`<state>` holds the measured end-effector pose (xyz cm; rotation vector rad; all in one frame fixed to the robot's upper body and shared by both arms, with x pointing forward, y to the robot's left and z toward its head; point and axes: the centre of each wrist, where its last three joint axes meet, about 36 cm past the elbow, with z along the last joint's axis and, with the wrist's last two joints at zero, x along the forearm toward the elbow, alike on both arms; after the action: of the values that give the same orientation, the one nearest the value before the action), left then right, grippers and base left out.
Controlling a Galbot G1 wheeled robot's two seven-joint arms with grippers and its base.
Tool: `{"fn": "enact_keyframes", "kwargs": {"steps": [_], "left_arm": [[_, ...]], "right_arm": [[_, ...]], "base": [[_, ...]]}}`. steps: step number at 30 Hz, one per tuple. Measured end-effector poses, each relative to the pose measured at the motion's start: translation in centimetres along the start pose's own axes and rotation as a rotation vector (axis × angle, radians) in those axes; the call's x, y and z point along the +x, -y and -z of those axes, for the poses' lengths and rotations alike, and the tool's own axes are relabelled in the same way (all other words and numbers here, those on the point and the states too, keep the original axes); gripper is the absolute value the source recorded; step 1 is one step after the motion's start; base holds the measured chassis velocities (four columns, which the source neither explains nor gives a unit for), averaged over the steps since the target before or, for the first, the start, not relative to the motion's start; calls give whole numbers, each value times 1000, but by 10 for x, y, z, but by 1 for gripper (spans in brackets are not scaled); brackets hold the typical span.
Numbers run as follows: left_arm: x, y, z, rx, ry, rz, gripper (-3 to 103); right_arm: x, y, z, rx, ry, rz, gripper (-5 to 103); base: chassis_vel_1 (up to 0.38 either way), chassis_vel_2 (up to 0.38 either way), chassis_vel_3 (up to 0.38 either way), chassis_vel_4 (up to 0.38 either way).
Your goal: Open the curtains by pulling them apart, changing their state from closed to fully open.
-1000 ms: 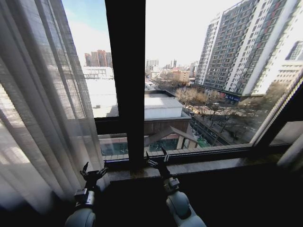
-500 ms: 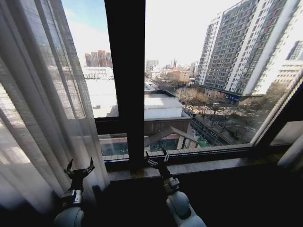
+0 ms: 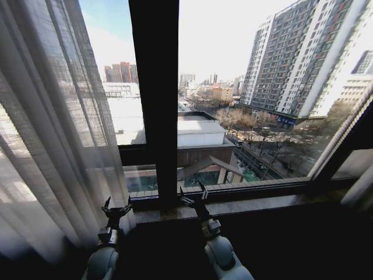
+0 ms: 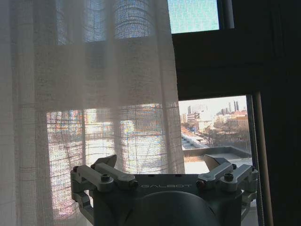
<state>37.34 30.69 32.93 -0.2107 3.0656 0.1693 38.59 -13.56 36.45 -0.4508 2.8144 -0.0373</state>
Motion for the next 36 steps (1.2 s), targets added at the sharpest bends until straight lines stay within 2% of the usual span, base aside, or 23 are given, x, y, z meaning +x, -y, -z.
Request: {"fn": "enact_keyframes", "kwargs": {"steps": [2,6,12,17,19,20,23,25,29,31,35,36], "left_arm": [[-8,-11,-2,-15,-1,12,100],[-24,-19,-4,-22,2,20,100],[-46,-11,-1,-1,10,6,100],[-50,-6,0,12,10,-7,102],[-47,-10,-4,8,13,-14,93],[-47,-10,-4,8,13,-14,93],[-44,-15,-9,4,22,-21,77],[-43,-16,-10,3,26,-22,77],[-42,-16,-12,7,38,-28,56],[-42,-16,-12,7,39,-27,56],[-41,-17,-12,11,44,-27,34],[-41,-17,-12,11,44,-27,34]], "right_arm": [[0,0,0,0,0,0,100],[0,0,0,0,0,0,100],[0,0,0,0,0,0,100],[0,0,0,0,0,0,100],[0,0,0,0,0,0,100],[0,0,0,0,0,0,100],[0,0,0,0,0,0,100],[0,0,0,0,0,0,100],[0,0,0,0,0,0,100],[0,0,0,0,0,0,100],[0,0,0,0,0,0,100],[0,0,0,0,0,0,100]], "base": [[0,0,0,0],[0,0,0,0],[0,0,0,0],[0,0,0,0],[0,0,0,0],[0,0,0,0],[0,0,0,0],[0,0,0,0],[0,0,0,0],[0,0,0,0],[0,0,0,0],[0,0,0,0]]}}
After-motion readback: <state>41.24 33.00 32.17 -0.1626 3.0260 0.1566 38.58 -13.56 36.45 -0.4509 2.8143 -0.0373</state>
